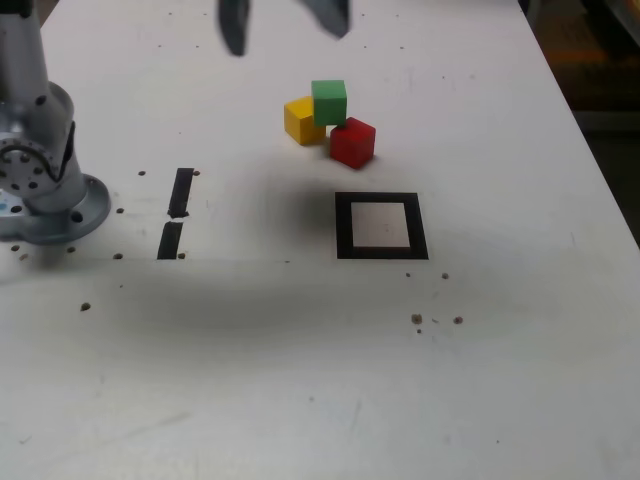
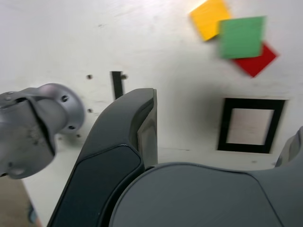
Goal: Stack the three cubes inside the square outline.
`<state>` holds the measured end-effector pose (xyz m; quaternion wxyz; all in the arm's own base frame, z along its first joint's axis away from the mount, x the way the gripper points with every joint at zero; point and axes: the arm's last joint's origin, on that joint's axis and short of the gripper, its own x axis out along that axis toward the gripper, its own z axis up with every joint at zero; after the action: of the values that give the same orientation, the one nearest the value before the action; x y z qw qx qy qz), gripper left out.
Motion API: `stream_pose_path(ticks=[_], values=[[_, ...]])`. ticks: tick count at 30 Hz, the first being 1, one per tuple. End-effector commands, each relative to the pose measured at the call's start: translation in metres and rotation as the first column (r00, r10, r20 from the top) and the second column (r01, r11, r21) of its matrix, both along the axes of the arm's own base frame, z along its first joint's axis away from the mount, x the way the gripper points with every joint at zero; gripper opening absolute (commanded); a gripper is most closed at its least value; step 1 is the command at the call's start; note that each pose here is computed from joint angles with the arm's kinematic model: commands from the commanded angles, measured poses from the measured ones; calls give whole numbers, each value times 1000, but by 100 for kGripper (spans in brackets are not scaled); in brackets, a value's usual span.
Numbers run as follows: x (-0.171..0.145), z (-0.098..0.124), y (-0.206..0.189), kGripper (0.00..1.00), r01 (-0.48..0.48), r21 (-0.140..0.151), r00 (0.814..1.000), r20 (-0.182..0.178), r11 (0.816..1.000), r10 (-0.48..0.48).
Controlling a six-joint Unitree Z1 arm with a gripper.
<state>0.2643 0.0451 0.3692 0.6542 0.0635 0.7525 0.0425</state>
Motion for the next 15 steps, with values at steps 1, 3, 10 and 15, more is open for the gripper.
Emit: stream_pose_path(ticks=[1, 3, 10, 15], values=[[13, 0, 6, 98, -4, -9, 1000, 17, 1000, 4], [22, -10, 15, 98, -9, -24, 1000, 3, 1000, 9], [28, -48, 48, 99, -61, -58, 997, -48, 996, 59], [36, -72, 57, 97, -75, -65, 995, -77, 995, 70]])
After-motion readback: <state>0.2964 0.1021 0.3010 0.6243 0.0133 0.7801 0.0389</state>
